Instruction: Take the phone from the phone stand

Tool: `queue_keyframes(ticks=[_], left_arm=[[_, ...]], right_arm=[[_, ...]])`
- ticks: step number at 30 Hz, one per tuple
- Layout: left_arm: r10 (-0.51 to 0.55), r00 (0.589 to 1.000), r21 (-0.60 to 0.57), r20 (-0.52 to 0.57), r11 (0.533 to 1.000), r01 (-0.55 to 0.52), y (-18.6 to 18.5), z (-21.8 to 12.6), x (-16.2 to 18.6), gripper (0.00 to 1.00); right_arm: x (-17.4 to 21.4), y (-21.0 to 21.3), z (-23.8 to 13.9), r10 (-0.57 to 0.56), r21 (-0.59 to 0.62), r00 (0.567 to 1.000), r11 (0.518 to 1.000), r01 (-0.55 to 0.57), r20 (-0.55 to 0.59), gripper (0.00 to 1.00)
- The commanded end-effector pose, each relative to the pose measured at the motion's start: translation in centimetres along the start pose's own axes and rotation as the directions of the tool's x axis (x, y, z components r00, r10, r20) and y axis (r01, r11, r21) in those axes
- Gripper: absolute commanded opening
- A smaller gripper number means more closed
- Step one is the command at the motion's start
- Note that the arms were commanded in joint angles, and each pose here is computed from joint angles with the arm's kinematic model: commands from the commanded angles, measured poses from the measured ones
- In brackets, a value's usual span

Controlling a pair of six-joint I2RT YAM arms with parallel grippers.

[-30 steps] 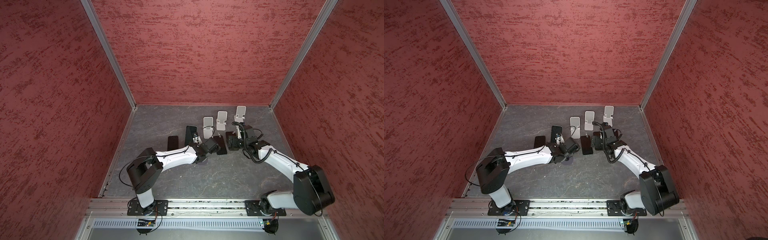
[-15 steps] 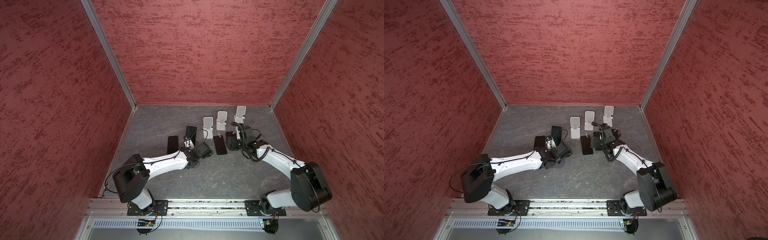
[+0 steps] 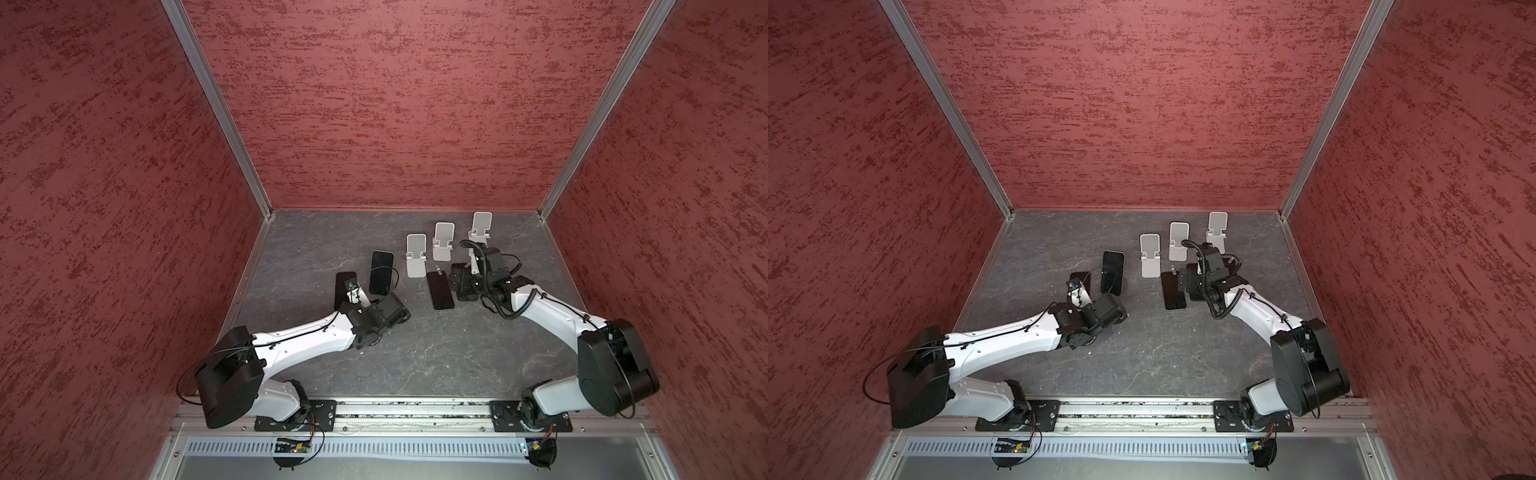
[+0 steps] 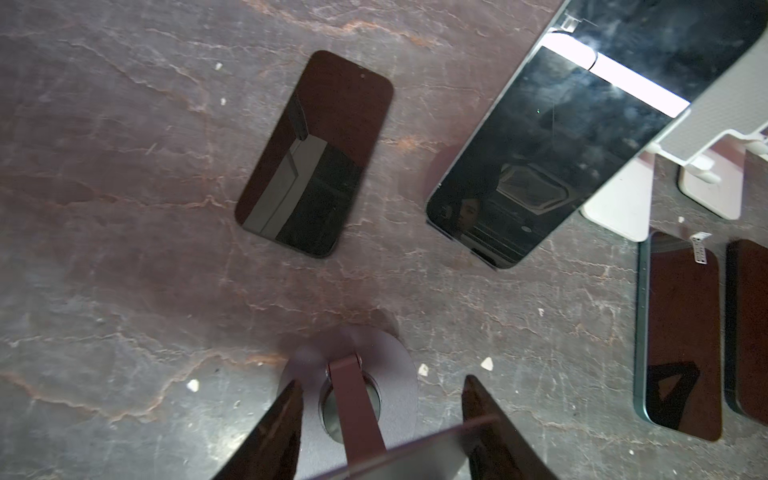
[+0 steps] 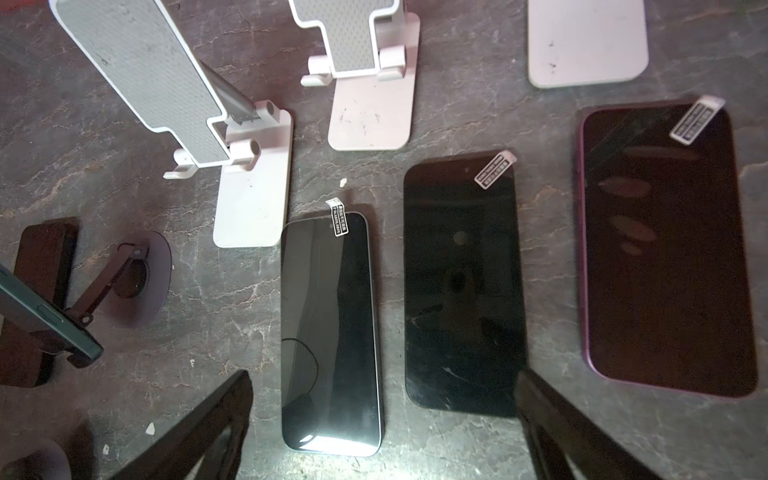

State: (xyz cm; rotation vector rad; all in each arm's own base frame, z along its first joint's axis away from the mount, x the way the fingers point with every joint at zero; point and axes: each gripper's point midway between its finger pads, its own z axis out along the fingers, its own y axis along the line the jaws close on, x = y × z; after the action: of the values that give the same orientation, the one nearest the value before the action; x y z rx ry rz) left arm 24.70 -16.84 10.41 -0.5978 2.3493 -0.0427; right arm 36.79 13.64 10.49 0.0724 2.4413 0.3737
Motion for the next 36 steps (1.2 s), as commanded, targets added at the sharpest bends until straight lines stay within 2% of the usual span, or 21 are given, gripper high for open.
queue_keyframes(ticks=[1, 22, 36], left_arm=[[-0.034, 0.999, -0.059, 0.039, 0.998, 0.037, 2.3, -0.4, -0.9, 0.54], [-0.123, 0.991, -0.155, 0.061, 0.979, 0.131, 8.4, -0.6, -5.8, 0.55], [-0.187, 0.981, -0.081, 0.058, 0.978, 0.191, 8.4, 2.3, -11.5, 0.56]], right_arm=[[-1.2, 0.6, 0.2, 0.015, -0.022, 1.0, 1.0, -0.014, 0.019, 0.99], [-2.1, 1.2, 0.0, -0.004, -0.04, 1.0, 0.999, 0.005, 0.027, 0.99], [-2.3, 1.3, 0.2, -0.014, -0.03, 1.0, 0.999, 0.015, 0.018, 0.99]])
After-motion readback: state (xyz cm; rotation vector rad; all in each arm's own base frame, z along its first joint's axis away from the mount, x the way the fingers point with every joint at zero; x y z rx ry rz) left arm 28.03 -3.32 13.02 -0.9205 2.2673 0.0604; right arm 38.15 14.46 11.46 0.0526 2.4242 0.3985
